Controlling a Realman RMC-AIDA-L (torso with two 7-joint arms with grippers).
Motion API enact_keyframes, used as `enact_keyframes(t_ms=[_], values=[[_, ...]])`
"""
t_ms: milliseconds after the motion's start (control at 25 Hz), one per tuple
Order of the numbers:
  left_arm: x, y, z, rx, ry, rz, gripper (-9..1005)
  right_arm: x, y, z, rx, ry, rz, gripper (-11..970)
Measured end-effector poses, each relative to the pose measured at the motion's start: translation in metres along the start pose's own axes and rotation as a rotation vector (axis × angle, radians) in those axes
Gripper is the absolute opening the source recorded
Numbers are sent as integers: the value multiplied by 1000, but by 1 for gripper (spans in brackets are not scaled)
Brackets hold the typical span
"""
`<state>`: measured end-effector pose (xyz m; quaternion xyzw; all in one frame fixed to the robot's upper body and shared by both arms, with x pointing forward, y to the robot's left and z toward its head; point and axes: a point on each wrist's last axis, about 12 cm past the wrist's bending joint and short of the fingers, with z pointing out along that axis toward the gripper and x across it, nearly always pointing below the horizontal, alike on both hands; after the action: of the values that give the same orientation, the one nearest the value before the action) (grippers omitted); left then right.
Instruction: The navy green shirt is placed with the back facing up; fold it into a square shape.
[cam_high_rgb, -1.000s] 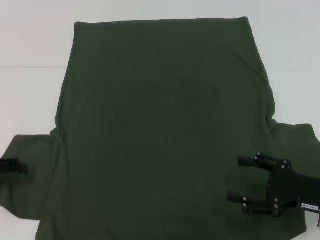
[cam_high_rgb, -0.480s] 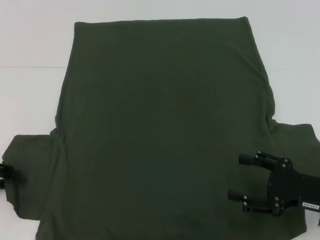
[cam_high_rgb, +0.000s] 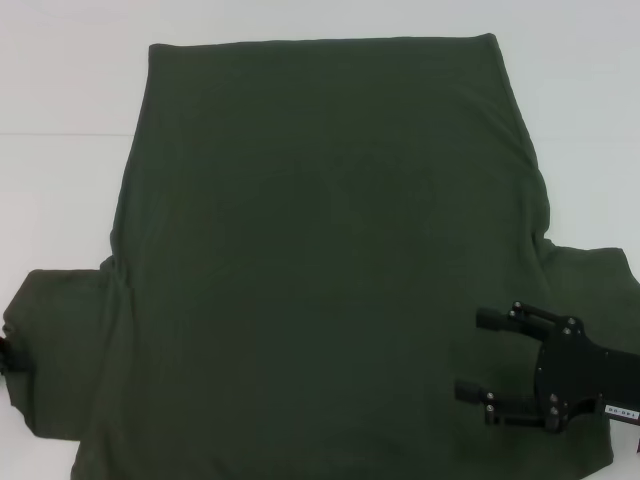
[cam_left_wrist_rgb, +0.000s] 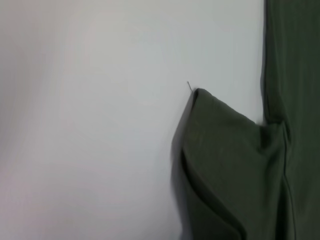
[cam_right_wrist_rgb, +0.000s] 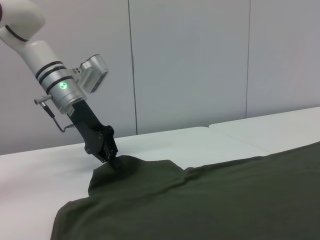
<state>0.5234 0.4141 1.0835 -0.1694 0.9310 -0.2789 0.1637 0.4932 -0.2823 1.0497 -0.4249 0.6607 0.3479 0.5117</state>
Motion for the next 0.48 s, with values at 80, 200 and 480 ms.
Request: enact_keyframes(t_ms=[80, 200, 480], values=[[0, 0, 0, -1, 1, 2, 107, 0, 0, 0, -1, -1, -1, 915], [-1, 0, -1, 0, -2, 4, 23, -1, 0, 0, -4, -4, -2, 915], [-10, 2, -16, -43, -29, 59, 22, -2, -1, -1, 0, -16, -3, 915]])
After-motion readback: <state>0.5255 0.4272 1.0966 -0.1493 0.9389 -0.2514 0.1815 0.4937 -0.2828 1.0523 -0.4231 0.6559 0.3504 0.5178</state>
